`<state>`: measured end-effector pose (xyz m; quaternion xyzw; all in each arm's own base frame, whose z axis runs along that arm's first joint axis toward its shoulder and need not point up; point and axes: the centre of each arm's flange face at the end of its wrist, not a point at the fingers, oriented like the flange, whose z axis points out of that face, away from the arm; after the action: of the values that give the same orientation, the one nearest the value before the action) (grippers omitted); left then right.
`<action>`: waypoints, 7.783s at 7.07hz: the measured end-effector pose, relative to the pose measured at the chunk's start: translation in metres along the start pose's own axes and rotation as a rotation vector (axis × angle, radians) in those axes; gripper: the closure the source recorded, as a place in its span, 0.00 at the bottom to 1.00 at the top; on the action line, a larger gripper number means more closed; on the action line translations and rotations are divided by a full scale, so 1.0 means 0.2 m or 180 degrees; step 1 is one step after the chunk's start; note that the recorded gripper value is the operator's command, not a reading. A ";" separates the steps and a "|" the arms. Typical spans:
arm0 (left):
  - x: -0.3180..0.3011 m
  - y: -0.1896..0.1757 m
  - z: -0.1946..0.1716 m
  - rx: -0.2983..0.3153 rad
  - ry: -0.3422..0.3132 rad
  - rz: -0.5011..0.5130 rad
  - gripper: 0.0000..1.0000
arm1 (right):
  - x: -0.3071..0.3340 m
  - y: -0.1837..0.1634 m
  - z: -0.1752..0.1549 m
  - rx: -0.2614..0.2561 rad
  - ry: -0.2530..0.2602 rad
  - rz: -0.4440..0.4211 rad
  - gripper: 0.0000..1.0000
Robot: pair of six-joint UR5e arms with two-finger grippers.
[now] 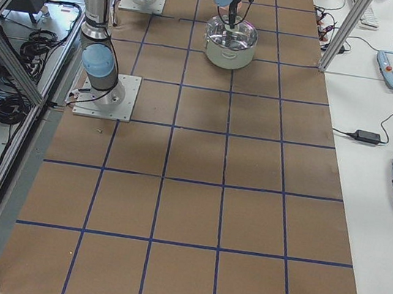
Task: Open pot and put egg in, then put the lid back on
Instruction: 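Grasp the lid knob with the right gripper and lift the lid off the pot, then hold the lid aside with the right gripper while the left gripper descends into the bowl, then lower the left gripper around the brown egg in the pink bowl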
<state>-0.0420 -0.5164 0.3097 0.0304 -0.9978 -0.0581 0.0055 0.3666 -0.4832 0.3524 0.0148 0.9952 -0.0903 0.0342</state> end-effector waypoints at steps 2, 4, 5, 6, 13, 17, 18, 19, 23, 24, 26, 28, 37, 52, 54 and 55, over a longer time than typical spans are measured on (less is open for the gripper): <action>-0.04 -0.03 0.15 0.0041 0.0000 -0.0027 0.01 | 0.01 -0.04 -0.07 0.0091 -0.0004 -0.0104 0.67; -0.04 -0.04 0.21 0.0008 0.0003 0.0010 0.01 | 0.08 -0.09 -0.18 0.0185 0.0001 -0.0112 0.67; -0.05 -0.05 0.24 -0.0032 -0.0005 0.0094 0.01 | 0.19 -0.14 -0.24 0.0201 0.0028 -0.0050 0.67; -0.05 -0.06 0.28 -0.0076 -0.0005 0.0165 0.01 | 0.37 -0.21 -0.32 0.0187 0.0077 0.0004 0.67; -0.07 -0.09 0.44 -0.0300 -0.0093 0.0489 0.00 | 1.10 -0.26 -0.76 -0.0067 0.0144 0.0041 0.67; -0.09 -0.11 0.46 -0.0404 -0.0143 0.0480 0.00 | 1.10 -0.24 -0.73 -0.0125 0.0131 0.0050 0.66; -0.09 -0.12 0.47 -0.0438 -0.0133 0.0465 0.00 | 1.10 -0.24 -0.73 -0.0130 0.0127 0.0051 0.66; -0.08 -0.12 0.48 -0.0486 -0.0122 0.0449 0.00 | 1.10 -0.23 -0.71 -0.0150 0.0102 0.0052 0.66; -0.08 -0.11 0.52 -0.0588 -0.0095 0.0353 0.00 | 1.09 -0.22 -0.67 -0.0188 0.0014 0.0060 0.66; -0.08 -0.11 0.52 -0.0599 -0.0092 0.0348 0.00 | 1.09 -0.22 -0.67 -0.0186 0.0013 0.0057 0.66; -0.08 -0.10 0.52 -0.0623 -0.0084 0.0343 0.00 | 1.09 -0.22 -0.67 -0.0182 0.0012 0.0055 0.66; -0.07 -0.10 0.52 -0.0636 -0.0083 0.0348 0.00 | 1.09 -0.22 -0.67 -0.0182 0.0012 0.0056 0.66; -0.07 -0.11 0.43 -0.0362 -0.0127 0.0368 0.02 | 1.09 -0.21 -0.66 -0.0185 0.0013 0.0058 0.66; -0.05 -0.10 0.54 -0.0049 0.0024 0.0346 0.04 | 1.09 -0.22 -0.65 -0.0195 0.0017 0.0038 0.66; -0.05 -0.11 0.55 -0.0036 0.0008 0.0346 0.04 | 1.09 -0.22 -0.65 -0.0196 0.0017 0.0039 0.66; -0.06 -0.12 0.56 -0.0018 -0.0005 0.0346 0.04 | 1.09 -0.22 -0.65 -0.0196 0.0017 0.0039 0.66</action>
<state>-0.0310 -0.5259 0.1955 -0.0239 -0.9978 -0.0606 0.0080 0.1383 -0.4968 0.4729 0.0200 0.9975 -0.0594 0.0325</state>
